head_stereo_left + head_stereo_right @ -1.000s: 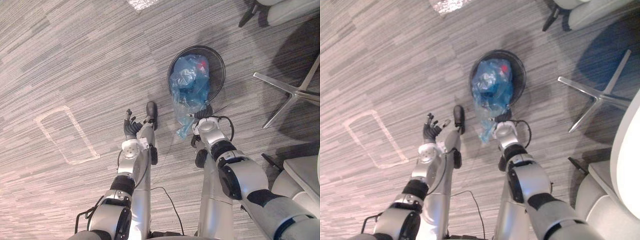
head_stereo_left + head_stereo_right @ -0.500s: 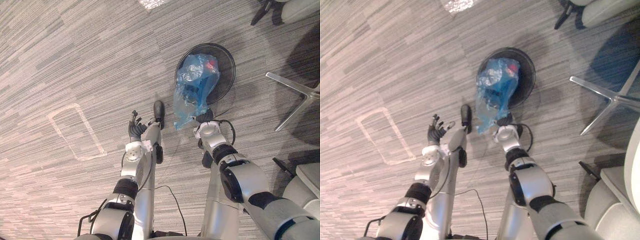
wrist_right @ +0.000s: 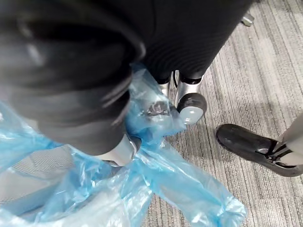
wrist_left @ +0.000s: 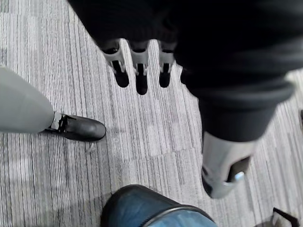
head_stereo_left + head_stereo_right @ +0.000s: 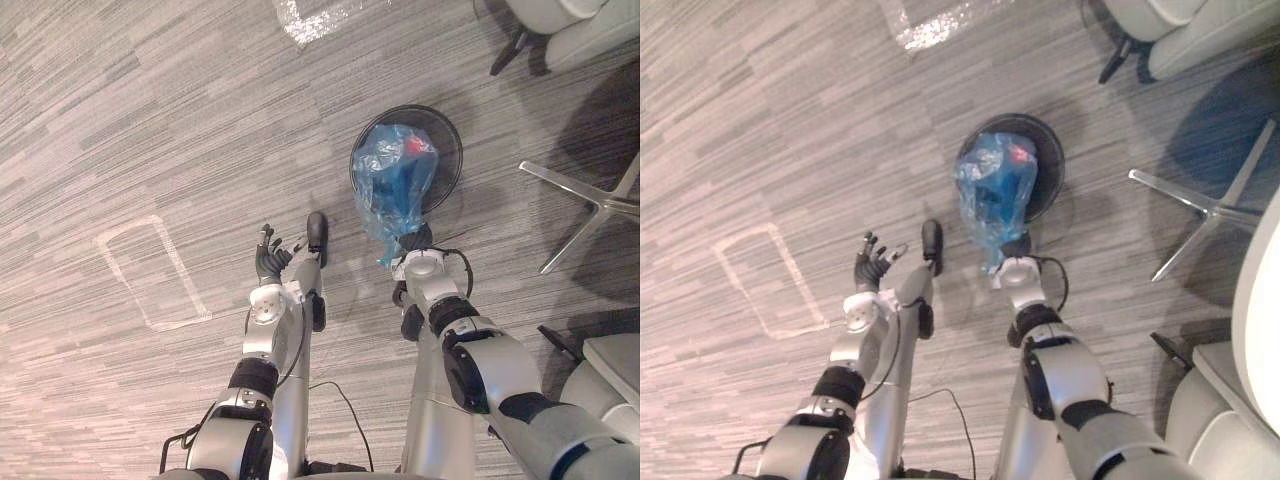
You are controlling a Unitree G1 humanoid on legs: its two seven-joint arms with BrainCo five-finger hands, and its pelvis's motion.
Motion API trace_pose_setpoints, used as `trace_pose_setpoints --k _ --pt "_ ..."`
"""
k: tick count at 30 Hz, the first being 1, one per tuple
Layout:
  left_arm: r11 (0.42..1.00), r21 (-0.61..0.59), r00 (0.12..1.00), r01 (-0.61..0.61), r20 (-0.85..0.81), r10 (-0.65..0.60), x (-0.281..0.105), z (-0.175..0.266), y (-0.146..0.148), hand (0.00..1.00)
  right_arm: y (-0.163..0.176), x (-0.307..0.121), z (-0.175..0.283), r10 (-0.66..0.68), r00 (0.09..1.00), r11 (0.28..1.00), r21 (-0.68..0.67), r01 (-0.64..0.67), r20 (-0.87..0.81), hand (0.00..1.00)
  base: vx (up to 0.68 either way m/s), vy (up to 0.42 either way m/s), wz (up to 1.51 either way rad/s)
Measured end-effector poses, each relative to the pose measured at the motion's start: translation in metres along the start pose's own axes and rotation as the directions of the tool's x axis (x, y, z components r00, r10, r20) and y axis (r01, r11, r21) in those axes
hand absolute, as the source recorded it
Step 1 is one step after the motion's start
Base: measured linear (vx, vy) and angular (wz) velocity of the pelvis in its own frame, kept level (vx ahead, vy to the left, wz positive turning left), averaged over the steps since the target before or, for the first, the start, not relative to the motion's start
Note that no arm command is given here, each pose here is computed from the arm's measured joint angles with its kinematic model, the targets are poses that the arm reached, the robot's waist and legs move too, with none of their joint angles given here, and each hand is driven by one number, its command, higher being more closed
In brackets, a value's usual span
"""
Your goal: Gather rubbish on tea table into small bin, then transfer packed bag to large trash can.
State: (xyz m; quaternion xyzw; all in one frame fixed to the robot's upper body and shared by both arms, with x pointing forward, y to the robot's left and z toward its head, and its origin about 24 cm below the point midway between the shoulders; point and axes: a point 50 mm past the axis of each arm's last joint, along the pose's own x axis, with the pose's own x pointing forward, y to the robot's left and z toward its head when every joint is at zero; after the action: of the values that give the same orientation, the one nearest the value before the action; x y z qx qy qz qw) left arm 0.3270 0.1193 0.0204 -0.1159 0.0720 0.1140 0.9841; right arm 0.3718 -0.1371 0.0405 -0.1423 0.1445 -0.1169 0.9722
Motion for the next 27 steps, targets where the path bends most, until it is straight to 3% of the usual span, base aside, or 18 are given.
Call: trace_pose_setpoints --k 5,12,18,27 --pt "0.999 -0.006 0.998 -0.039 -0.04 0.039 0.0 -0.008 0.012 0.0 0.02 -0.02 -0.004 0.058 0.996 0.996 0.069 -0.063 0.075 1.0 -0.02 -0.008 -0.2" --pt "0.993 0.077 0.977 -0.093 -0.183 0.105 -0.022 -0.05 0.051 0.0 0.035 -0.071 -0.025 0.181 0.966 0.973 0.11 -0.204 0.185 1.0 0.05 -0.014 -0.31" --pt "0.974 0.226 0.933 -0.002 -0.351 0.083 -0.06 -0.098 0.072 0.0 0.042 -0.102 -0.039 0.29 0.931 0.926 0.18 -0.331 0.22 1.0 0.14 0.006 -0.19" --pt "0.952 0.303 0.901 0.036 -0.421 0.1 -0.079 -0.116 0.096 0.0 0.037 -0.1 -0.044 0.352 0.911 0.9 0.187 -0.393 0.217 1.0 0.14 0.025 -0.11"
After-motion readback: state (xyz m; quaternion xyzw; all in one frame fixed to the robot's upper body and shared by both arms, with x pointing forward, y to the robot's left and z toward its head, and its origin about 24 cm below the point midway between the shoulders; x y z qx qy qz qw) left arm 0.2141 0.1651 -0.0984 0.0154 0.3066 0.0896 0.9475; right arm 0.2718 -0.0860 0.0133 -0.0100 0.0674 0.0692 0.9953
